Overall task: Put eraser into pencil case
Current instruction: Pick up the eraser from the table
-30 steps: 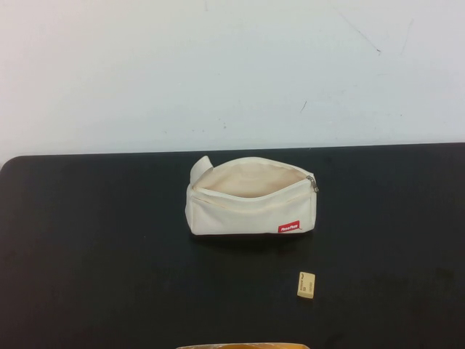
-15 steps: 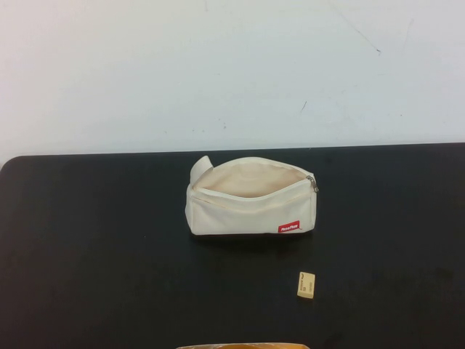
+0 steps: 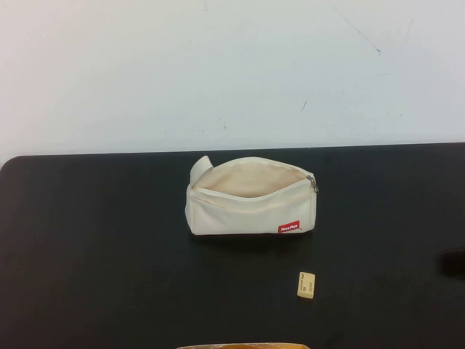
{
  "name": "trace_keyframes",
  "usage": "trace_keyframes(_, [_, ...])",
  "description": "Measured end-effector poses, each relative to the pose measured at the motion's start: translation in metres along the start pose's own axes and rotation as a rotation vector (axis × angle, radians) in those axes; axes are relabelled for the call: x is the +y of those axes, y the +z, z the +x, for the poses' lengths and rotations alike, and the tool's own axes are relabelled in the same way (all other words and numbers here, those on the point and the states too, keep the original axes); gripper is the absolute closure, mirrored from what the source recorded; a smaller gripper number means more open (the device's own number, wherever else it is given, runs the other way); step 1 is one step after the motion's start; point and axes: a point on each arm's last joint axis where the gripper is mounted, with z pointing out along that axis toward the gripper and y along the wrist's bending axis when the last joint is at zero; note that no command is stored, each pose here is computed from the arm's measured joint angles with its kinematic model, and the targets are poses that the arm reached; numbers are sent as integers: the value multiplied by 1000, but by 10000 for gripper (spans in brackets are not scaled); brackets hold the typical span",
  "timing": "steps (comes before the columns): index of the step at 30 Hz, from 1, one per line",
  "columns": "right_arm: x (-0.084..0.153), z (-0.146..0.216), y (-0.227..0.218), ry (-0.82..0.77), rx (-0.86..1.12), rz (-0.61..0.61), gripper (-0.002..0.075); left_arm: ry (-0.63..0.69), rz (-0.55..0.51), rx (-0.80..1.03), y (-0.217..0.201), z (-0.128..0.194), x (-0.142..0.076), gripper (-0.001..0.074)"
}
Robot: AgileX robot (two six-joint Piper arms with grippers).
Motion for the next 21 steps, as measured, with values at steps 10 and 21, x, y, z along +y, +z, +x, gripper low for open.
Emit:
trace_keyframes(10, [53,-7,101,-256,101,-82,727,0,0,0,0,0,0,736])
trace_keyframes(21, [76,-37,160,-530,276,-106,638,0,0,0,0,0,0,736])
